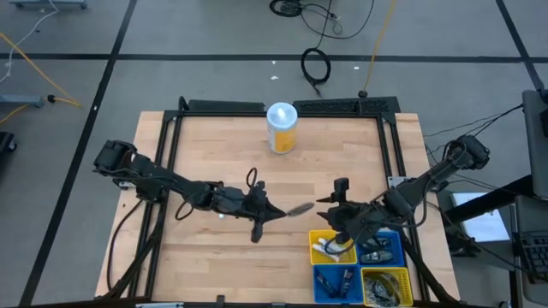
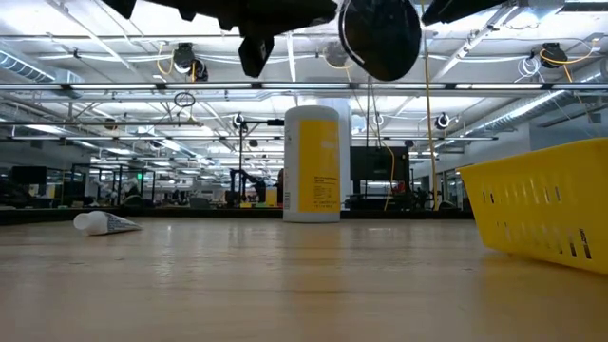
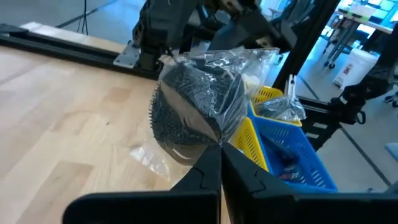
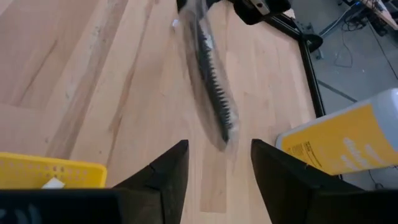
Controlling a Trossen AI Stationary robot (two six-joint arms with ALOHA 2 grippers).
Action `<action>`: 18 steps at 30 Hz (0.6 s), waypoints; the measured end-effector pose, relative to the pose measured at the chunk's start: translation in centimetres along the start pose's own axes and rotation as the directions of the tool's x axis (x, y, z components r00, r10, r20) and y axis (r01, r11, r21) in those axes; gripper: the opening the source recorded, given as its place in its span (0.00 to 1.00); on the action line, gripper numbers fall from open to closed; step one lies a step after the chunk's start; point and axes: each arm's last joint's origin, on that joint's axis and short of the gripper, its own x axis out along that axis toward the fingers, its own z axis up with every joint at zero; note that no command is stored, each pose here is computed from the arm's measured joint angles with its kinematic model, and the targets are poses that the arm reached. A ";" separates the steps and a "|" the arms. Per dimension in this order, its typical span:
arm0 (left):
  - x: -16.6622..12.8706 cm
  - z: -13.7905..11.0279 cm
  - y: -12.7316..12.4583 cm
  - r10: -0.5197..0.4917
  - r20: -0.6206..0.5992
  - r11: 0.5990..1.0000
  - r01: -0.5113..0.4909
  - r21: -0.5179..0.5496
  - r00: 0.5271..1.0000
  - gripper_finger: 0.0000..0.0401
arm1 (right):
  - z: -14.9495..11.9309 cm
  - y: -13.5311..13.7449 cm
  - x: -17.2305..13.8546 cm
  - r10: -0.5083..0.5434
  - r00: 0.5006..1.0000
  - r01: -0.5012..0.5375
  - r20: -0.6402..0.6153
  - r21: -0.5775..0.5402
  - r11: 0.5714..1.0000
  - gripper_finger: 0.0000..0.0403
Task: Pick & Place Travel size toiletries
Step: Put the hairbrush into the bottom yellow basket
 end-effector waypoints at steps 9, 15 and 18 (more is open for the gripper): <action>1.2 1.0 -0.8 0.006 -0.024 0.998 -0.004 0.059 1.000 0.00 | 0.6 0.1 0.1 0.070 0.996 -0.069 0.047 -0.021 0.997 0.40; 1.9 1.2 -1.0 0.007 -0.025 0.997 -0.005 0.080 1.000 0.00 | 0.6 0.2 0.1 0.099 0.994 -0.098 0.046 -0.023 0.995 0.40; 2.4 1.2 -1.0 0.008 -0.023 0.997 -0.006 0.080 1.000 0.00 | 0.6 0.2 0.1 0.099 0.994 -0.098 0.046 -0.023 0.995 0.38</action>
